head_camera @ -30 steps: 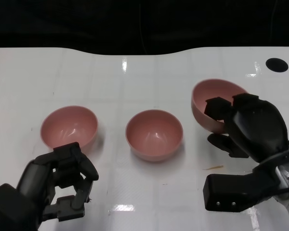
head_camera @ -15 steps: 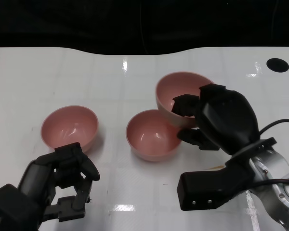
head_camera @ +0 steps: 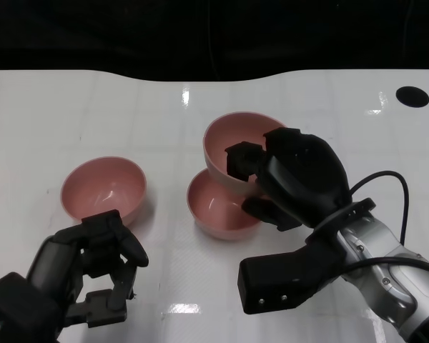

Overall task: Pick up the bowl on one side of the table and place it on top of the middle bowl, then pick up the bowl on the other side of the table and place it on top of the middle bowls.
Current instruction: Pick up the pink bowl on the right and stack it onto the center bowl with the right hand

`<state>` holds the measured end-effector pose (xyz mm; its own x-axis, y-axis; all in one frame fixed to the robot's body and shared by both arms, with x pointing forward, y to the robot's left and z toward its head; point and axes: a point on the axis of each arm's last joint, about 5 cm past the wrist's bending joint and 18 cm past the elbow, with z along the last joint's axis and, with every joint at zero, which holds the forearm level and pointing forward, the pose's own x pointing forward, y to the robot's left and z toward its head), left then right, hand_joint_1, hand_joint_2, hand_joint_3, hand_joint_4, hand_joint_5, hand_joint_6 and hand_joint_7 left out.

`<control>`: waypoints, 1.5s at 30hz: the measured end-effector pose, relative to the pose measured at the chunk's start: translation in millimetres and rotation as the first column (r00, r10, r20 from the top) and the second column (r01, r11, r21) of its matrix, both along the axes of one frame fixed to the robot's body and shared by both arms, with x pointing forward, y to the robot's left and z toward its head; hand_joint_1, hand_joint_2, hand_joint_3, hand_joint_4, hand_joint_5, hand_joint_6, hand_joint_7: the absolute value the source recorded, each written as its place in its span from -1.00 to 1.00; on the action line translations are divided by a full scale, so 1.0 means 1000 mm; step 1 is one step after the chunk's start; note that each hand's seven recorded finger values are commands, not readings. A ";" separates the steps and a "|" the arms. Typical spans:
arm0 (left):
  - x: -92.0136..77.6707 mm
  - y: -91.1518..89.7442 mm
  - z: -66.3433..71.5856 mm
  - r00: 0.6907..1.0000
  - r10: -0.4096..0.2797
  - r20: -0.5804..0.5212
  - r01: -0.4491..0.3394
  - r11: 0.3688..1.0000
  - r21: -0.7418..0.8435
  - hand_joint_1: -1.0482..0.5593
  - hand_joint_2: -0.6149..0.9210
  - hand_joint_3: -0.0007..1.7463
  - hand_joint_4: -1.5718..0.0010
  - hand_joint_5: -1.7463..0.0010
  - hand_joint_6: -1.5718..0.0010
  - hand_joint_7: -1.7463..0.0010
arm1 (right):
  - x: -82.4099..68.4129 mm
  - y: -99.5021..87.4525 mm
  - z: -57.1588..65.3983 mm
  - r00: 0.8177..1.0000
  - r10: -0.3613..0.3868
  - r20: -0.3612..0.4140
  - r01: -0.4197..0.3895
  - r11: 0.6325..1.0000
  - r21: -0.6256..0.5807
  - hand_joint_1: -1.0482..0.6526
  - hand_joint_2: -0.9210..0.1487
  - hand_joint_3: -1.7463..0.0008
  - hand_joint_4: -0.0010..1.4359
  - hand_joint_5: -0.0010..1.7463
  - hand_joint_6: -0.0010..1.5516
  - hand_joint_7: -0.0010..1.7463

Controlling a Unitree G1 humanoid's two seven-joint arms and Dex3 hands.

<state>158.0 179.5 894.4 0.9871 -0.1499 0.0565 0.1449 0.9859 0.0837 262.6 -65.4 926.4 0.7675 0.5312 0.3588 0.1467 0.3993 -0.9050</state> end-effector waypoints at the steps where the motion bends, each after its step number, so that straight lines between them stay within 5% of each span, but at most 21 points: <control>1: 0.000 0.000 0.000 1.000 -0.001 0.000 0.001 1.000 0.000 0.14 0.36 0.46 -0.09 -1.00 -0.06 -0.69 | 0.000 0.000 0.000 1.000 0.002 -0.002 -0.002 1.000 -0.003 -0.02 0.04 -0.22 0.25 1.00 0.03 0.65; 3: 0.000 0.000 0.000 1.000 0.000 -0.003 0.000 1.000 -0.003 0.13 0.35 0.44 -0.09 -1.00 -0.08 -0.65 | 0.001 0.001 -0.001 1.000 0.007 -0.009 -0.007 1.000 -0.011 -0.05 -0.11 -0.09 0.23 1.00 0.09 0.45; 11: 0.000 -0.003 0.000 1.000 -0.007 -0.008 0.007 1.000 0.004 0.14 0.32 0.50 -0.10 -0.98 -0.10 -0.61 | -0.001 0.010 -0.008 0.999 0.030 -0.045 -0.031 0.999 -0.022 -0.09 -0.50 0.26 0.23 1.00 0.14 0.23; 14: 0.000 -0.003 0.001 1.000 -0.008 -0.006 0.008 1.000 0.004 0.13 0.30 0.52 -0.08 -0.99 -0.08 -0.61 | 0.000 0.013 -0.009 0.998 0.036 -0.052 -0.037 0.999 -0.035 -0.11 -0.71 0.46 0.23 0.98 0.25 -0.04; 19: 0.000 -0.004 0.002 1.000 -0.010 -0.002 0.010 1.000 0.006 0.13 0.30 0.53 -0.07 -1.00 -0.08 -0.62 | 0.003 0.015 -0.012 0.997 0.040 -0.063 -0.044 0.997 -0.070 -0.07 -0.35 -0.03 0.23 1.00 0.10 0.41; 22: -0.001 -0.004 0.002 1.000 -0.009 0.002 0.009 1.000 0.006 0.13 0.29 0.56 -0.08 -1.00 -0.06 -0.66 | 0.003 0.017 -0.016 0.996 0.045 -0.079 -0.052 0.995 -0.085 -0.06 -0.30 -0.08 0.24 1.00 0.04 0.58; 37: -0.001 -0.005 0.002 1.000 -0.007 0.003 0.007 1.000 0.005 0.12 0.26 0.59 -0.06 -1.00 -0.07 -0.69 | 0.005 0.021 -0.032 0.992 0.030 -0.119 -0.046 0.989 -0.138 -0.07 -0.40 -0.03 0.19 1.00 -0.05 0.61; 39: -0.001 -0.005 0.002 1.000 -0.008 0.002 0.008 1.000 0.005 0.11 0.24 0.61 -0.06 -1.00 -0.06 -0.70 | 0.005 0.022 -0.032 0.992 0.030 -0.122 -0.047 0.990 -0.137 -0.08 -0.51 0.09 0.15 0.94 -0.03 0.45; 45: -0.001 -0.006 0.002 1.000 -0.012 0.002 0.012 1.000 0.003 0.12 0.24 0.64 -0.10 -1.00 -0.07 -0.71 | 0.005 0.023 -0.032 0.986 0.033 -0.164 -0.057 0.989 -0.138 -0.28 -0.98 0.84 0.03 0.04 0.01 -0.67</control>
<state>156.7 173.6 896.7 0.9851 -0.1615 0.0584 0.1562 0.9839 0.0871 267.7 -42.4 894.8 0.7832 0.6031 0.1511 -0.0208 0.2682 -0.9631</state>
